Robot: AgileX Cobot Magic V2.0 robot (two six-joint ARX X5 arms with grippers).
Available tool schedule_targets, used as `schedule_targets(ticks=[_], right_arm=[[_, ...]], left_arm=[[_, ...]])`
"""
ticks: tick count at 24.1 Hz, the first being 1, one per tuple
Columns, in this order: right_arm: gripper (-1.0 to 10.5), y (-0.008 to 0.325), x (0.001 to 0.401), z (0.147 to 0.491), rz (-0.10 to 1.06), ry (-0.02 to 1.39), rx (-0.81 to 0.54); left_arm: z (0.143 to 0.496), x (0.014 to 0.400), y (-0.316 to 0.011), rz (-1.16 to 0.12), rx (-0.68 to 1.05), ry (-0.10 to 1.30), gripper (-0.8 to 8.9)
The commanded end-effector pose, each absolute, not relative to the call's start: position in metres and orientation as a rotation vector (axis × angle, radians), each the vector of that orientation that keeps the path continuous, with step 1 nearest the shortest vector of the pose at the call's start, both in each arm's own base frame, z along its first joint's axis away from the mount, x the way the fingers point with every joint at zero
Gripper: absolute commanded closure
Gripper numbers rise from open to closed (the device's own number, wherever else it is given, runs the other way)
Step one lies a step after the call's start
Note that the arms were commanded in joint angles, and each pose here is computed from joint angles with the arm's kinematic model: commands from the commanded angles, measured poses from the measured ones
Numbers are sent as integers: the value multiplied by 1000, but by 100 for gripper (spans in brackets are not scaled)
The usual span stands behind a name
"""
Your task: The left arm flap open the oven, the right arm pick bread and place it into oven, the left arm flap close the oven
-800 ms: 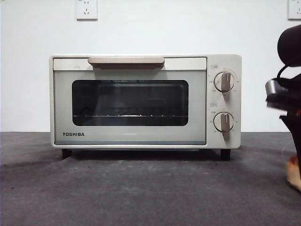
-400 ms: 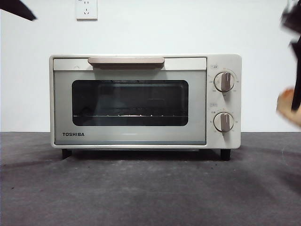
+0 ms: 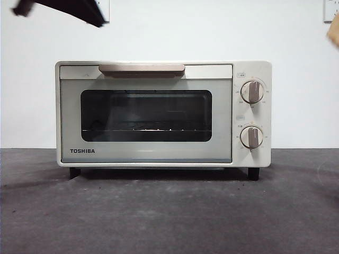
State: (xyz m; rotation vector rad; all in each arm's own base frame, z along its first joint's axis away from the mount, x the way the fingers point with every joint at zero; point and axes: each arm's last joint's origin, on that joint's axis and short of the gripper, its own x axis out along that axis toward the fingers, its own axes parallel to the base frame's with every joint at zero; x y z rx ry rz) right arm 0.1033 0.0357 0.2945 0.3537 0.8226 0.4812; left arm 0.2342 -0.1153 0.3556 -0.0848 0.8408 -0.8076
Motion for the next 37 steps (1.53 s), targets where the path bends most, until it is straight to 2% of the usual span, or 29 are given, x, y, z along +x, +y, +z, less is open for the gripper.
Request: schedule_targets(ticks=[1, 9, 14, 37], right_arm=[[803, 34, 93, 301, 509, 774, 379], [803, 27, 63, 310, 541, 637, 387], [803, 25, 54, 312, 548, 597, 393], [803, 25, 52, 312, 570, 602, 416]], left_arm=[[356, 250, -127, -851, -35, 790, 798], [341, 280, -146, -879, 7, 724, 797], [332, 289, -149, -864, 30, 736, 797], [317, 292, -153, -797, 98, 808, 798]])
